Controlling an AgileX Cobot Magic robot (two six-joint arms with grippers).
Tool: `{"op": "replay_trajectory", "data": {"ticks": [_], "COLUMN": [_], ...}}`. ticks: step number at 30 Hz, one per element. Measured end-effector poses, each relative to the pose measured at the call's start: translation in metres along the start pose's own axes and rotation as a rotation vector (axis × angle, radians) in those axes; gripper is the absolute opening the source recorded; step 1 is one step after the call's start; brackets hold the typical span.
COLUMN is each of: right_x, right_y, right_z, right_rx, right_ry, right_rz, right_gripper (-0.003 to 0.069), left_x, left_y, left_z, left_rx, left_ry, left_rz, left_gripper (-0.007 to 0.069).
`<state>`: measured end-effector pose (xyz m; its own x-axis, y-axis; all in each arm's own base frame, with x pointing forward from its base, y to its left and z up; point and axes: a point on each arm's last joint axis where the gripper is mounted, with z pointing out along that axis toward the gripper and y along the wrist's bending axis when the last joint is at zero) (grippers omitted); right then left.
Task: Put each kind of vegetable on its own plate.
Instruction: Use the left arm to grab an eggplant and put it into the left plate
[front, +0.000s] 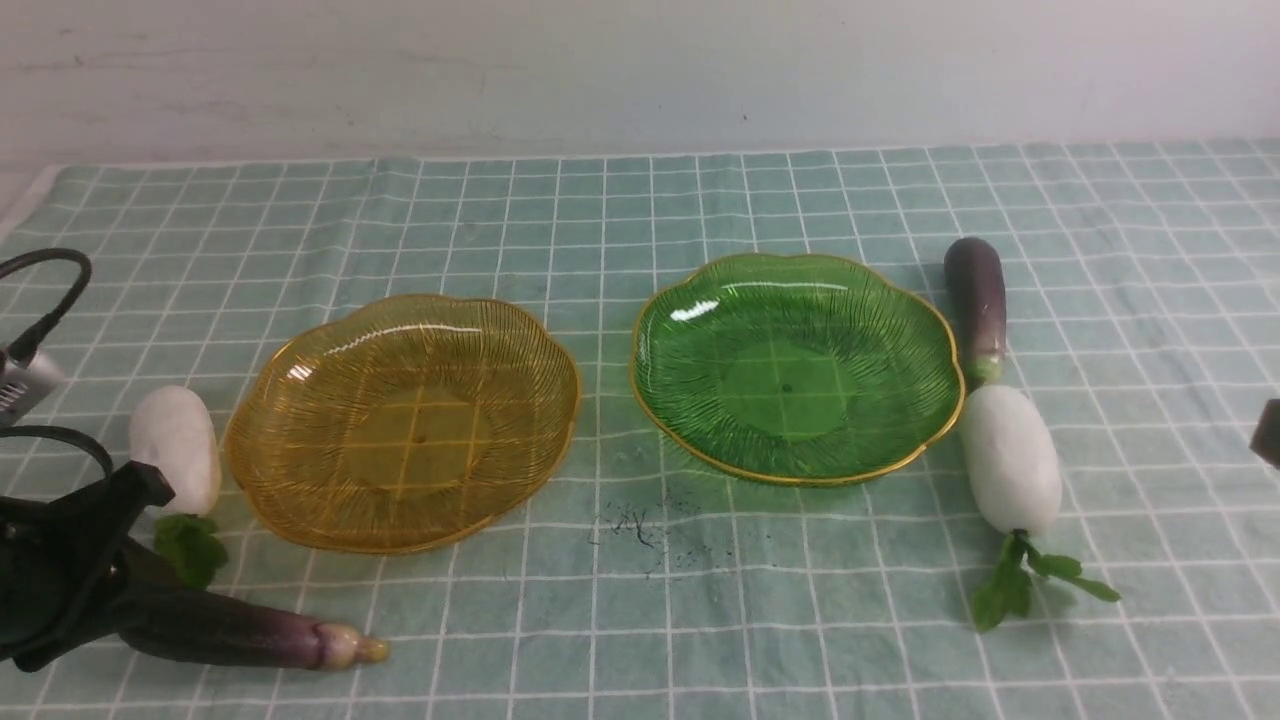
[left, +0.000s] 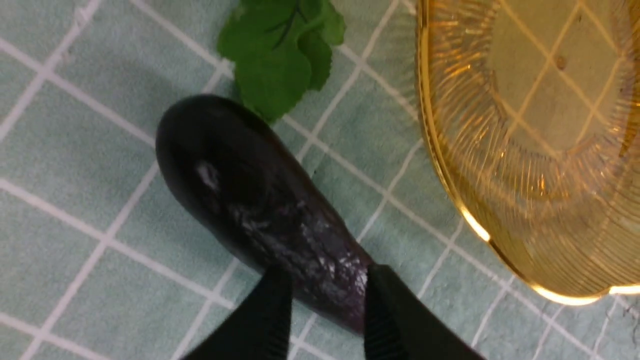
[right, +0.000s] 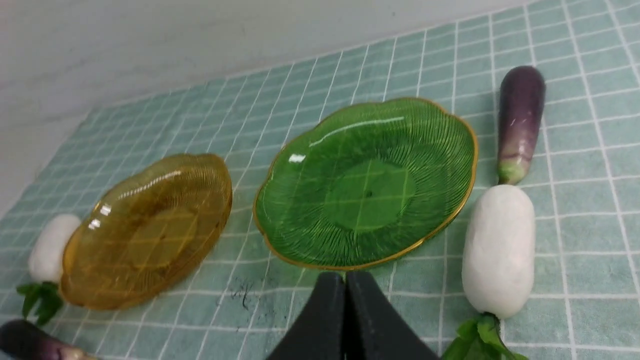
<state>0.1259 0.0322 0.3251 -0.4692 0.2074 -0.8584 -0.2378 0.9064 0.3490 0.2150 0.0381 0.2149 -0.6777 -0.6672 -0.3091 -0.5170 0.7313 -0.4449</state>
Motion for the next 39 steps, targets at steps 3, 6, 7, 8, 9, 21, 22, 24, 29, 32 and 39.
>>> {"op": "replay_trajectory", "data": {"ticks": [3, 6, 7, 8, 9, 21, 22, 24, 29, 32, 39], "right_x": [0.0, 0.0, 0.0, 0.0, 0.0, 0.0, 0.0, 0.0, -0.003, -0.015, -0.051], "right_y": [0.0, 0.0, 0.0, 0.0, 0.0, 0.001, 0.001, 0.001, 0.001, 0.006, 0.002], "right_z": [0.005, 0.006, 0.006, 0.006, 0.006, 0.006, 0.006, 0.006, 0.011, 0.016, 0.03], "right_rx": [-0.019, -0.028, -0.028, -0.028, -0.028, -0.031, -0.031, -0.031, -0.045, -0.071, -0.001], "right_ry": [0.026, 0.03, 0.03, 0.03, 0.03, 0.029, 0.029, 0.03, 0.077, 0.179, 0.318], "right_rz": [0.001, -0.007, -0.009, -0.014, -0.017, -0.025, -0.025, -0.024, 0.014, 0.017, -0.01], "right_gripper": [-0.0014, -0.0014, -0.0014, -0.0014, -0.0014, -0.0014, -0.0014, -0.0014, -0.0014, -0.0014, -0.0014], "left_x": [0.0, -0.002, -0.002, -0.003, -0.004, -0.008, -0.009, -0.01, -0.011, -0.009, 0.003], "left_y": [0.0, 0.002, 0.003, 0.004, 0.007, 0.019, 0.019, 0.019, 0.019, 0.019, 0.013], "left_z": [0.001, 0.009, 0.01, 0.015, 0.021, 0.064, 0.065, 0.067, 0.067, 0.067, 0.052], "left_rx": [0.001, -0.014, -0.017, -0.026, -0.04, -0.082, -0.082, -0.08, -0.075, -0.074, -0.039], "left_ry": [0.0, 0.015, 0.019, 0.028, 0.043, 0.088, 0.086, 0.086, 0.083, 0.113, 0.238], "left_rz": [-0.014, -0.066, -0.072, -0.096, -0.118, -0.248, -0.244, -0.233, -0.168, -0.128, 0.065], "left_gripper": [0.0363, 0.0484, 0.0484, 0.0522, 0.0546, 0.0573, 0.0573, 0.0569, 0.0427, 0.0385, 0.0392]}}
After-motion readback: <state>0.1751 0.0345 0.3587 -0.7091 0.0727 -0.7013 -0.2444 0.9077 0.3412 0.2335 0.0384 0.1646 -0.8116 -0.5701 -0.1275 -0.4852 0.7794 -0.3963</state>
